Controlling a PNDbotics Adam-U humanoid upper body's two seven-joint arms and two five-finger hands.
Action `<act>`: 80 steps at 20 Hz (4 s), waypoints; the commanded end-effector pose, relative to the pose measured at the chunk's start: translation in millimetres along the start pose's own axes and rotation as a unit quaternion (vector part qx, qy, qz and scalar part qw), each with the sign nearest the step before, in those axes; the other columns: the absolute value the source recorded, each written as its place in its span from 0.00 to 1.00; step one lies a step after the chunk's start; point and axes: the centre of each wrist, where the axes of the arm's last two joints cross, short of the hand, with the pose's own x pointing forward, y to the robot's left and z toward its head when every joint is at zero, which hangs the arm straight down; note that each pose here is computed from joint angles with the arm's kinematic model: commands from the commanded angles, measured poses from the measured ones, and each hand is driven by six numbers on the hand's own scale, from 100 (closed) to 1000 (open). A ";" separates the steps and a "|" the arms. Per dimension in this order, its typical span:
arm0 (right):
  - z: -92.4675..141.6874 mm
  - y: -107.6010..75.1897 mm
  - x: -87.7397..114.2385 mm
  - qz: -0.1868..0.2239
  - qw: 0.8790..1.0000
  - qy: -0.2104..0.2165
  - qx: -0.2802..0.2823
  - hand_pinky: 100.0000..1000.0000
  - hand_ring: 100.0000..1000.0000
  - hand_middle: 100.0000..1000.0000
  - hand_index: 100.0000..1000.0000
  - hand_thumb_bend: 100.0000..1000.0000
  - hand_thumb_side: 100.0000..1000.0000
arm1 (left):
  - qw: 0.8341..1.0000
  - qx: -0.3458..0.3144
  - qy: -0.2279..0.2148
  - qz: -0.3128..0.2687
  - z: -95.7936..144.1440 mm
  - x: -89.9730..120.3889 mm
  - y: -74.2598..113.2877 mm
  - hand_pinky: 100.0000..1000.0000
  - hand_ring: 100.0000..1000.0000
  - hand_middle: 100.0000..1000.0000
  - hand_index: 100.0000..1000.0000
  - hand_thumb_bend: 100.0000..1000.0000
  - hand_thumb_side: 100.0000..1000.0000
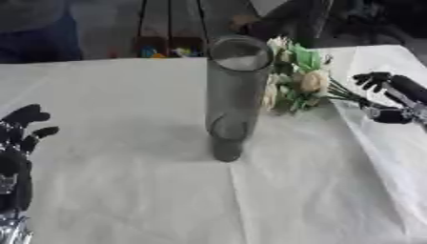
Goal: Arrange flowers into the vase.
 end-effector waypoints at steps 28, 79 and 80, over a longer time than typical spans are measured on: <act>47.2 -36.3 -35.9 0.037 0.998 0.051 -0.029 0.60 0.69 0.73 0.93 0.00 0.00 | 0.998 -0.004 -0.055 -0.001 -23.8 24.1 -3.4 0.68 0.92 0.60 0.77 0.97 0.74; 61.4 -35.6 -43.0 0.151 0.985 0.068 0.051 0.54 0.63 0.72 0.87 0.39 0.27 | 0.997 -0.003 -0.072 0.002 -29.9 33.9 -2.6 0.68 0.92 0.60 0.77 0.98 0.75; 61.6 -35.3 -43.1 0.154 0.984 0.069 0.051 0.54 0.62 0.72 0.87 0.39 0.29 | 0.997 -0.003 -0.071 0.002 -29.7 33.8 -2.5 0.68 0.92 0.60 0.77 0.98 0.75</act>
